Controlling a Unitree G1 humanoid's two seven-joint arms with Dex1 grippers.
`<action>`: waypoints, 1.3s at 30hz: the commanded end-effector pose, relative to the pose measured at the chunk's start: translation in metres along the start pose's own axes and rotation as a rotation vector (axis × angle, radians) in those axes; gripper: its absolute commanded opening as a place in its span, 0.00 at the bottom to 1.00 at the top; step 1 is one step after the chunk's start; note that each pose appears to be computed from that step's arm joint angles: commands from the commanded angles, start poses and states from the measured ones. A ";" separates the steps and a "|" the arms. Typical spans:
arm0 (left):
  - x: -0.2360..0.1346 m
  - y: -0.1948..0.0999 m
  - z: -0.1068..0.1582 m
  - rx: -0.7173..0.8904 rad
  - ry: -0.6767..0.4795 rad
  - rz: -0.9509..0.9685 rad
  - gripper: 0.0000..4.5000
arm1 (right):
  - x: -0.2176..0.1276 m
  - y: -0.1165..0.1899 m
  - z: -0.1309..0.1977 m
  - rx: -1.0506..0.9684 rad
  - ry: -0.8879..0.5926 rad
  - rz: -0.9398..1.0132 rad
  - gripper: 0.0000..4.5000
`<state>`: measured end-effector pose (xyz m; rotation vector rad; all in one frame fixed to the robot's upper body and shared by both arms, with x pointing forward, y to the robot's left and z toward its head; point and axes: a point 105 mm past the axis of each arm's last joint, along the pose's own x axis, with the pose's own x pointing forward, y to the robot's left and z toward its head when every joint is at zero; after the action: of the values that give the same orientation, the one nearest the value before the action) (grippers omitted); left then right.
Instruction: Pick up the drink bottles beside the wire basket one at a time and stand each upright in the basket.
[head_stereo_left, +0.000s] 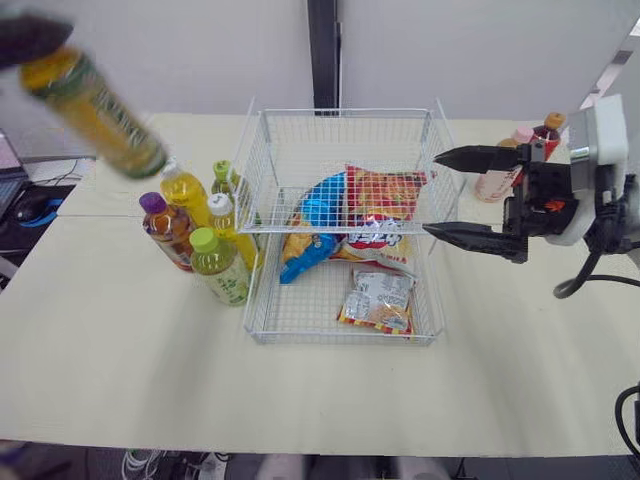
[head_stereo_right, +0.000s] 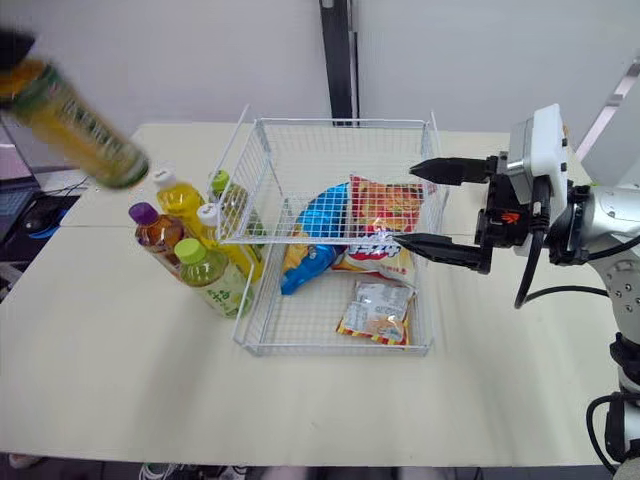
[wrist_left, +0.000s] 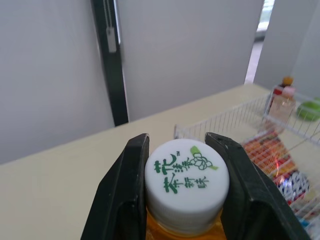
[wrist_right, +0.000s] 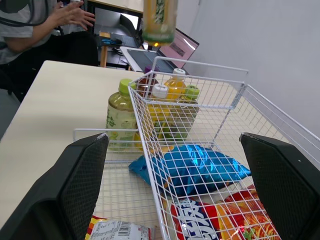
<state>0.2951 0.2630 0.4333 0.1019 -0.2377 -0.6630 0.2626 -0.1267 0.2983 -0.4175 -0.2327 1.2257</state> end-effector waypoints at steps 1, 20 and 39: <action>0.028 -0.006 0.022 0.066 -0.040 -0.065 0.31 | -0.012 -0.004 0.013 -0.044 -0.014 -0.065 1.00; 0.192 -0.104 -0.005 0.083 -0.039 -0.472 0.31 | -0.040 -0.007 0.005 -0.059 0.048 -0.379 1.00; 0.238 -0.127 -0.057 0.068 0.016 -0.388 0.31 | -0.042 -0.002 -0.002 -0.042 0.063 -0.409 1.00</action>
<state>0.4216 0.0197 0.3803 0.1986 -0.1582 -1.0473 0.2579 -0.1649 0.2864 -0.3838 -0.2119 0.8255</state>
